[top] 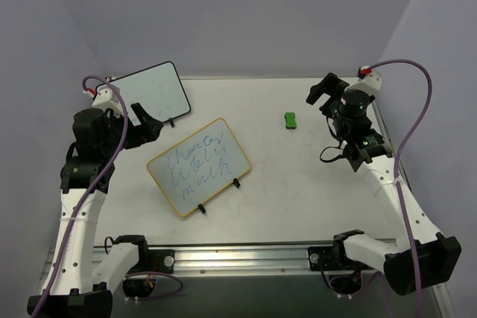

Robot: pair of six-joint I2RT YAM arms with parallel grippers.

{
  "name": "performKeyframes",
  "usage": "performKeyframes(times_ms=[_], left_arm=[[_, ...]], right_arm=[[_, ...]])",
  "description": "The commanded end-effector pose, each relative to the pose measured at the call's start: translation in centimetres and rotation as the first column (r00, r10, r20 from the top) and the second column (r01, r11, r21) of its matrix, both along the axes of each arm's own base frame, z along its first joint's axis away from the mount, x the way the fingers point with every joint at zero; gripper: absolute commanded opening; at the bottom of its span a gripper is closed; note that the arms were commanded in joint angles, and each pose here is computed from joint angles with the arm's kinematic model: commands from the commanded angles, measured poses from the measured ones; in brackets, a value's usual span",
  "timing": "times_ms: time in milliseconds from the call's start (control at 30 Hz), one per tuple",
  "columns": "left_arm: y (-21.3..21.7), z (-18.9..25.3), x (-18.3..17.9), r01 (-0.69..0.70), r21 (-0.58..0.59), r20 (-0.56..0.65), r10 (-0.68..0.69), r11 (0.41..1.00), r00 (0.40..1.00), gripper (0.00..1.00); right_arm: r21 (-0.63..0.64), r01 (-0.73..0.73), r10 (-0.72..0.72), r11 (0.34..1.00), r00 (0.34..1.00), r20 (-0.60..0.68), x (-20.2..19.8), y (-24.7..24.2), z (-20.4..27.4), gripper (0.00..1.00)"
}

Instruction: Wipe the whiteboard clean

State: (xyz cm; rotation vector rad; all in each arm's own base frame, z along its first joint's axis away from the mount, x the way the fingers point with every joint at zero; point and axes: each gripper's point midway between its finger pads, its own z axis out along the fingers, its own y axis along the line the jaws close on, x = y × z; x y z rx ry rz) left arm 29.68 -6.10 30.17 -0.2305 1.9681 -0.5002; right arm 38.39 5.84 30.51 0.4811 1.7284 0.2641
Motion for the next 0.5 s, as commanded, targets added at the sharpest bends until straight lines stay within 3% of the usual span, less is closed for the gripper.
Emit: performKeyframes(times_ms=[0,333,467], left_arm=[[0.0,2.3,0.2,0.013,0.010,0.074,-0.013,1.000,0.997,0.94],[-0.2,2.1,0.4,0.016,0.001,0.068,-0.016,1.000,0.998,0.94],[-0.2,1.8,0.4,0.016,0.001,0.060,-0.016,1.000,0.998,0.94]], right_arm=[[-0.012,0.057,-0.057,0.998,0.997,0.049,-0.7,-1.2,1.7,1.00],[-0.077,0.072,-0.075,0.994,0.996,-0.040,0.1,-1.6,-0.2,1.00],[-0.136,0.080,-0.102,0.987,0.981,-0.163,0.9,-1.9,-3.7,1.00]])
